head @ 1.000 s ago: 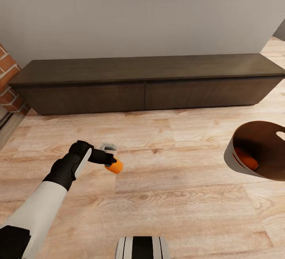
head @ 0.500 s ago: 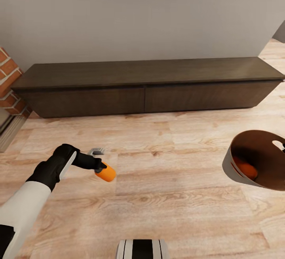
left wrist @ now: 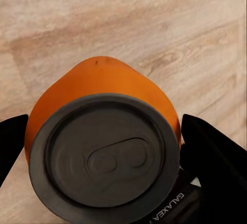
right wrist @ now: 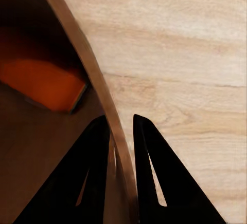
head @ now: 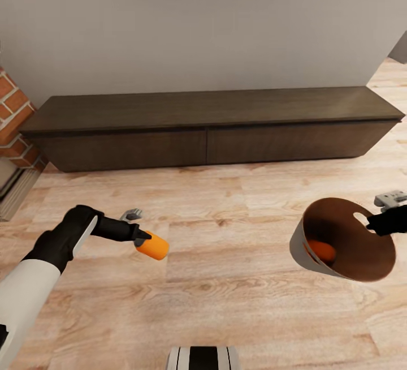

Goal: Put the three can of soda from the living room inside the tash can in the kitchen.

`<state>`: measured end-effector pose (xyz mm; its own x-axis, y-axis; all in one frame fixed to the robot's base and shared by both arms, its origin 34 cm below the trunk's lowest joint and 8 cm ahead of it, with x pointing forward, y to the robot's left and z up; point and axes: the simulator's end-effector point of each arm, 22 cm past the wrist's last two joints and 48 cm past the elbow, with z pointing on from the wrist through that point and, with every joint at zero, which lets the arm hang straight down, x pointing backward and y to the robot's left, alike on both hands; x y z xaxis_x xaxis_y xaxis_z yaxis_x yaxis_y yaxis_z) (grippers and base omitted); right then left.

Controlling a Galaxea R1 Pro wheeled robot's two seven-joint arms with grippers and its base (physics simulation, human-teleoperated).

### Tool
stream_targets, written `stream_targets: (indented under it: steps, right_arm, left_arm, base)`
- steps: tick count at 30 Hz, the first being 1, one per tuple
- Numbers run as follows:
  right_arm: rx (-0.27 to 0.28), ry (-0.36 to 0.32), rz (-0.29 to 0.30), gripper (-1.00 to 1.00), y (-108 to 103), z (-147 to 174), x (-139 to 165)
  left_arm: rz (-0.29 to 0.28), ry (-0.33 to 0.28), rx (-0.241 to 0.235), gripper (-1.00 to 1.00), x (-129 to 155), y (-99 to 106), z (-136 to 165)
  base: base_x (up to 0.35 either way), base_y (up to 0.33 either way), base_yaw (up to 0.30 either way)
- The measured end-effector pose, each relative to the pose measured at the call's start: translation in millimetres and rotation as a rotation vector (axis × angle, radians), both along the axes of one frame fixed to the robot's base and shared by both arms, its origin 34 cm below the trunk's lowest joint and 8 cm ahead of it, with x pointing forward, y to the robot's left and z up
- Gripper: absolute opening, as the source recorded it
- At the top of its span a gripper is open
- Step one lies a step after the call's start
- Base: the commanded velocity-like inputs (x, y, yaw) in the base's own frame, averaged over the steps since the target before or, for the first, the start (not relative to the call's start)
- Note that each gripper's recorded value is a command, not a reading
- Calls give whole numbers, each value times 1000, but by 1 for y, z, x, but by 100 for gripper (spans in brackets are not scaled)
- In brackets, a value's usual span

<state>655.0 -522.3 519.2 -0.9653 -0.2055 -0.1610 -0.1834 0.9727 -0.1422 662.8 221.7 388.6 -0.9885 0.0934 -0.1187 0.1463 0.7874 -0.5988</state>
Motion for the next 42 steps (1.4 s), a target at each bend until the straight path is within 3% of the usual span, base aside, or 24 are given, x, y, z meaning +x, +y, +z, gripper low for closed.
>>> stream_targets:
  steps: [6, 11, 17, 24, 30, 34, 39, 42]
  right_arm:
    - [60, -13, 22, -100, 36, 0, 10]
    - [59, -15, 30, -100, 43, 9, 14]
    - [84, -3, 34, -100, 59, 11, 14]
    - [109, 31, 45, -100, 71, 9, 2]
    - [101, 30, 51, -100, 71, 23, 4]
    - [102, 28, 56, -100, 72, 32, 6]
    - [101, 29, 60, -100, 73, 42, 8]
    - [99, 31, 61, -100, 73, 48, 8]
  left_arm:
    - [-10, 2, -34, -100, 2, -6, 18]
    - [-11, -3, -54, -100, 5, -10, 34]
    - [-21, 5, -113, -100, 4, -19, 55]
    - [-35, 2, -119, -100, 5, -22, 72]
    - [-56, -39, -110, -100, 15, -26, 93]
    - [-58, -63, -58, -100, 22, -23, 97]
    - [-25, -93, 116, -100, 34, 6, 86]
    - [-14, -99, 152, -100, 38, 10, 89]
  base:
    - [0, 0, 0]
    - [0, 0, 0]
    - [0, 0, 0]
    - [0, 0, 0]
    - [0, 0, 0]
    - [0, 0, 0]
    - [0, 0, 0]
    - [0, 0, 0]
